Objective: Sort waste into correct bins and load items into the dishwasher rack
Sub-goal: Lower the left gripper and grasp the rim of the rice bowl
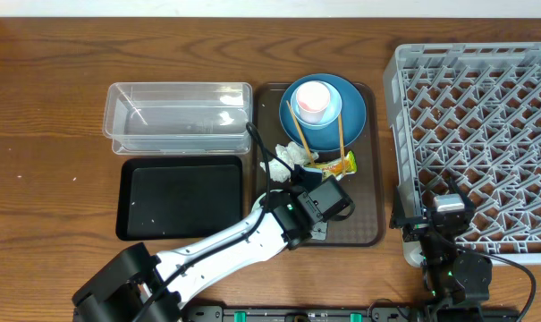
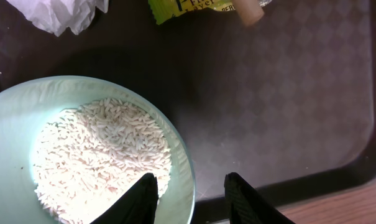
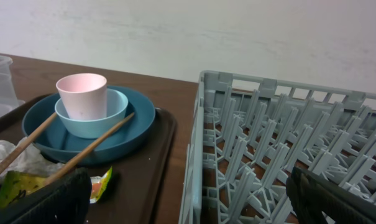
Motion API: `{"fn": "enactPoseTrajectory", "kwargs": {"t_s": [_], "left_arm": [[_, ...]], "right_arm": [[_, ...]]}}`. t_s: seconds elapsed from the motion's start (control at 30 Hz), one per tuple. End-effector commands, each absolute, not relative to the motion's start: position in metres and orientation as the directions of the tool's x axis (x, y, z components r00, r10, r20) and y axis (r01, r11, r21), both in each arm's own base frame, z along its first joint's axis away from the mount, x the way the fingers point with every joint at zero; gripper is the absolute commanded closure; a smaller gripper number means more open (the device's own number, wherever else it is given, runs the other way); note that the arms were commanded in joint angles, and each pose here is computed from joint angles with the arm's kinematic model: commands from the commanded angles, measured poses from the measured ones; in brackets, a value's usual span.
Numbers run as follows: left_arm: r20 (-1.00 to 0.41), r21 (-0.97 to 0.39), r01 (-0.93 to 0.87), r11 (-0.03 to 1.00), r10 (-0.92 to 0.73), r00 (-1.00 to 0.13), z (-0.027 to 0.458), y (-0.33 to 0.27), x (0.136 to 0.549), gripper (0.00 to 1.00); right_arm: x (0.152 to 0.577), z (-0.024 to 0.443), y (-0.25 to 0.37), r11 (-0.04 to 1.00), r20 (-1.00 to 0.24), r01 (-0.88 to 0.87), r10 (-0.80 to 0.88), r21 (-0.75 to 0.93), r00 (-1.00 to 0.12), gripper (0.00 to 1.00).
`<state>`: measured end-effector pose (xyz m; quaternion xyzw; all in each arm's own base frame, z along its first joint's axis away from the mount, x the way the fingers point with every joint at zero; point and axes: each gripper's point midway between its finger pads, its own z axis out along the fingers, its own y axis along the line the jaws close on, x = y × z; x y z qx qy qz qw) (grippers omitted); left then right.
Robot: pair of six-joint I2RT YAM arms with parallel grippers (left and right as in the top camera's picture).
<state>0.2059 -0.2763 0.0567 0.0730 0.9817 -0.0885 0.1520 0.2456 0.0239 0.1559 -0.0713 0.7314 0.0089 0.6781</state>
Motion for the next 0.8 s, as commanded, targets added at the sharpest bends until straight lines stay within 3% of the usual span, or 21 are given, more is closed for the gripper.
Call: {"fn": "enactPoseTrajectory", "kwargs": {"t_s": [0.0,0.57,0.77], "left_arm": [[-0.305,-0.117,0.162,0.98,0.119,-0.945,0.047,-0.272,0.206,0.61],[-0.261,-0.065,0.158,0.985,0.136,-0.956,0.023,-0.268,0.203,0.61],[-0.266,-0.071,0.159,0.985,0.134,-0.955,0.023,-0.27,0.204,0.68]], "right_arm": [[0.246,0.155,0.024,0.99,-0.993,-0.113,-0.089,-0.081,-0.075,0.01],[0.246,0.154,0.024,0.99,-0.993,-0.113,-0.089,-0.081,-0.075,0.01],[0.246,0.154,0.024,0.99,-0.993,-0.113,-0.089,-0.081,-0.075,0.01]]}}
